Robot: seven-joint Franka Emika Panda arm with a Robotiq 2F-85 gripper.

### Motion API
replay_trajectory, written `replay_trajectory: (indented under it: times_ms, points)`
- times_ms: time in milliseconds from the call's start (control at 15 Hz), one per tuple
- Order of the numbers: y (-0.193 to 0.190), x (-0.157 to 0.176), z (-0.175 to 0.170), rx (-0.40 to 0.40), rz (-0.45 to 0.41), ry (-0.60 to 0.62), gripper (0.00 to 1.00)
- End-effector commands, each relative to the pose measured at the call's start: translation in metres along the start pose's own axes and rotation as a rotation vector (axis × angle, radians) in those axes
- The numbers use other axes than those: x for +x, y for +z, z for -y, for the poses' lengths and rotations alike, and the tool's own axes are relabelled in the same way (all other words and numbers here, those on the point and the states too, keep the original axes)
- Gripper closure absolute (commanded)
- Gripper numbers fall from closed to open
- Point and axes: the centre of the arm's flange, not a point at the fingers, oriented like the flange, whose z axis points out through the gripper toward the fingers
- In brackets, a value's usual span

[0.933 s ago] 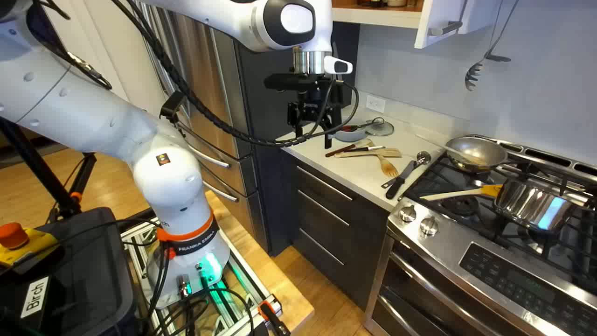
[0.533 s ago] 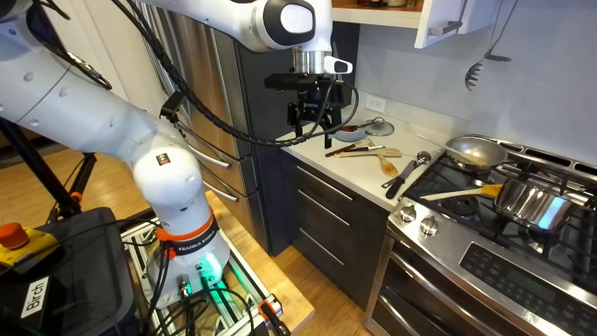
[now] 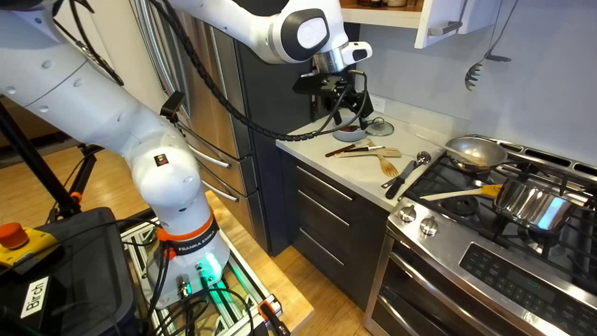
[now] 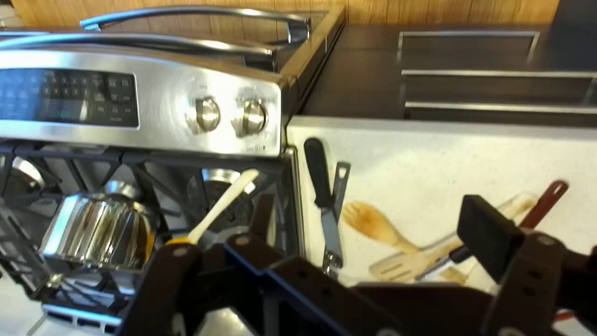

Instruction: Remove the spoon from the pan

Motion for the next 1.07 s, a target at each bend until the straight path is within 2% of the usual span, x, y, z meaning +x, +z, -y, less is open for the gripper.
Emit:
replay_trajectory:
  times_ms: [0,133,200,267,400,667,733,1000]
  points:
    - [0.046,0.065,0.004,-0.018,-0.129,0.129,0.00]
    - [0.065,0.092,0.009,0.016,-0.192,0.214,0.00]
    - [0.070,0.102,0.011,0.033,-0.175,0.202,0.00]
    - [0.048,0.067,0.010,0.021,-0.180,0.166,0.00]
    - [0.060,0.076,0.012,0.025,-0.169,0.164,0.00]
    - [0.049,0.076,0.009,0.022,-0.189,0.168,0.00]
    - [0.067,0.094,0.013,0.003,-0.202,0.223,0.00]
    - [0.126,0.146,0.003,0.014,-0.174,0.343,0.00]
